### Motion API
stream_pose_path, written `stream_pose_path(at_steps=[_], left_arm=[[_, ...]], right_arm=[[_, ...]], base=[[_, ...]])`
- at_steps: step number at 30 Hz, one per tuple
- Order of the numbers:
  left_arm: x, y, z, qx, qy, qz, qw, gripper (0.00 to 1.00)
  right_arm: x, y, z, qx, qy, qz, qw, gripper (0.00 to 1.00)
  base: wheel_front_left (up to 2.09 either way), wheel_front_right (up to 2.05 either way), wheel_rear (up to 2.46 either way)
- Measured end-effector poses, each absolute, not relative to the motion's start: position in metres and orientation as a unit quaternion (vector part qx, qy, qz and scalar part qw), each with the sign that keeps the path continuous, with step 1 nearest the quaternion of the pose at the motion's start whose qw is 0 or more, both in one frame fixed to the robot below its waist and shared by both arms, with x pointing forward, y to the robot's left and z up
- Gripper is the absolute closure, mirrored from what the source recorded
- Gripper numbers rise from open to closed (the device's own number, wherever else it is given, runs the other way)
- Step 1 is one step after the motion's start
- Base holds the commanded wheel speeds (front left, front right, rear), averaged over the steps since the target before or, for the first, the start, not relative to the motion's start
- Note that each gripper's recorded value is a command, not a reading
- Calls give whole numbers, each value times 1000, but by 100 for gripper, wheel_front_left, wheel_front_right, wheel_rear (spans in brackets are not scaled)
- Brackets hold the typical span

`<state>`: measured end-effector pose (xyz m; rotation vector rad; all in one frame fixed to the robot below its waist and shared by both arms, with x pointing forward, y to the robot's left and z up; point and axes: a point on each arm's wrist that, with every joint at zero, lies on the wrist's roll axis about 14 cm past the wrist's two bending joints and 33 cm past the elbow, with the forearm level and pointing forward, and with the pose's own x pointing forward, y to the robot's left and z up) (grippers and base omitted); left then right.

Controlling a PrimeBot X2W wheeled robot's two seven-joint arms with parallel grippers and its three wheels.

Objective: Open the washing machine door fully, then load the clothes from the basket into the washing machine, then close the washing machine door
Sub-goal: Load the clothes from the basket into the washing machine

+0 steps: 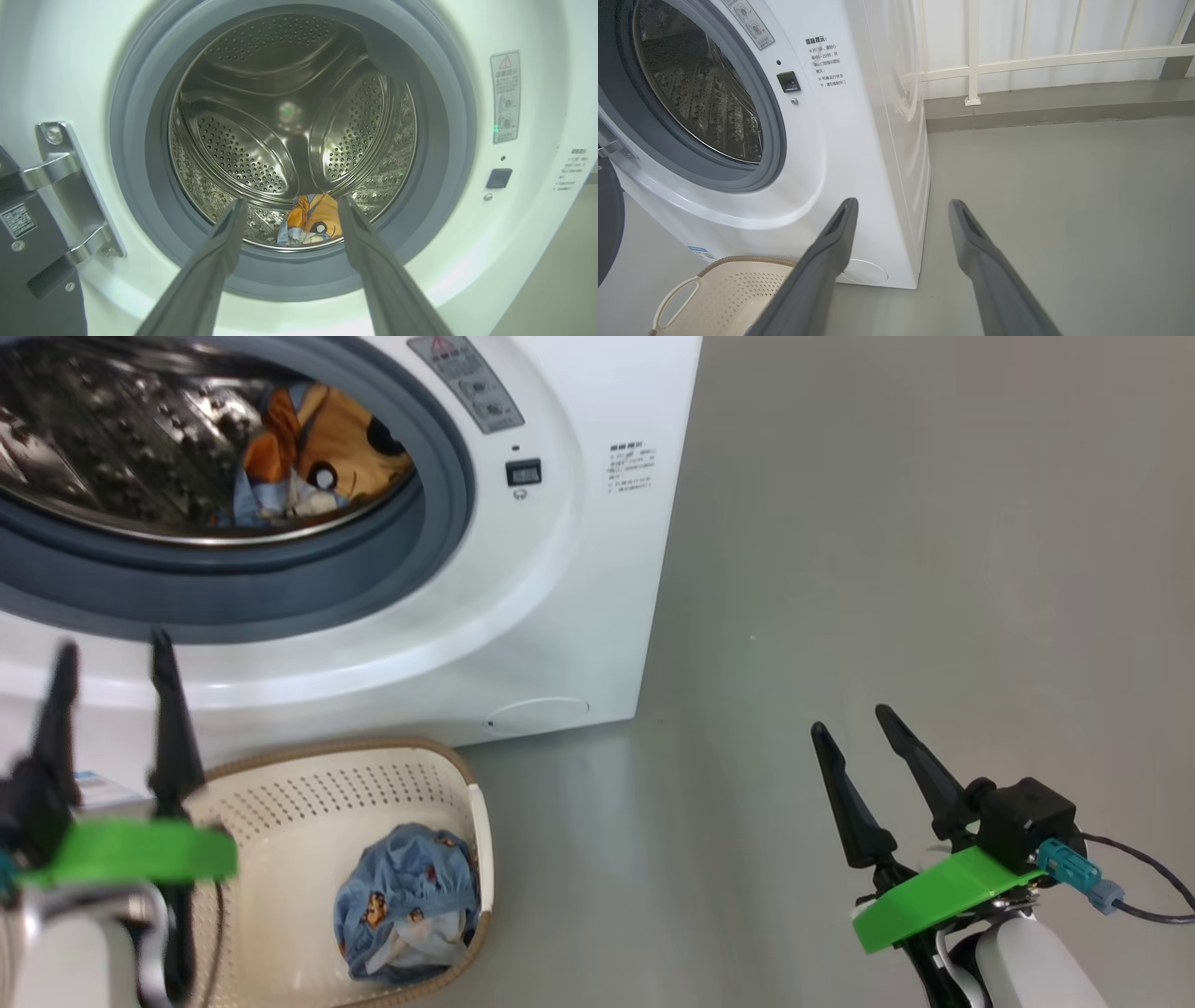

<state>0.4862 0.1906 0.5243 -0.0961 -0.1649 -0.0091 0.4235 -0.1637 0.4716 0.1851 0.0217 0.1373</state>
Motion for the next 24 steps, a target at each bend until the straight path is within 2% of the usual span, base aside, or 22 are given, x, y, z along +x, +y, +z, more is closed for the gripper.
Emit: stream_pose_path(at_steps=[13,17,24], left_arm=[[405,190,511,-48,-55,10,997,0],[381,205,509,-48,-49,43,997,0],[357,205,507,-47,-41,50,997,0]], right_arm=[[395,-175,485,95,-5,52,994,0],[387,-177,493,94,-16,49,994,0],[375,-183,498,91,-25,41,995,0]], base=[[0,0,0],[0,0,0],[0,0,0]])
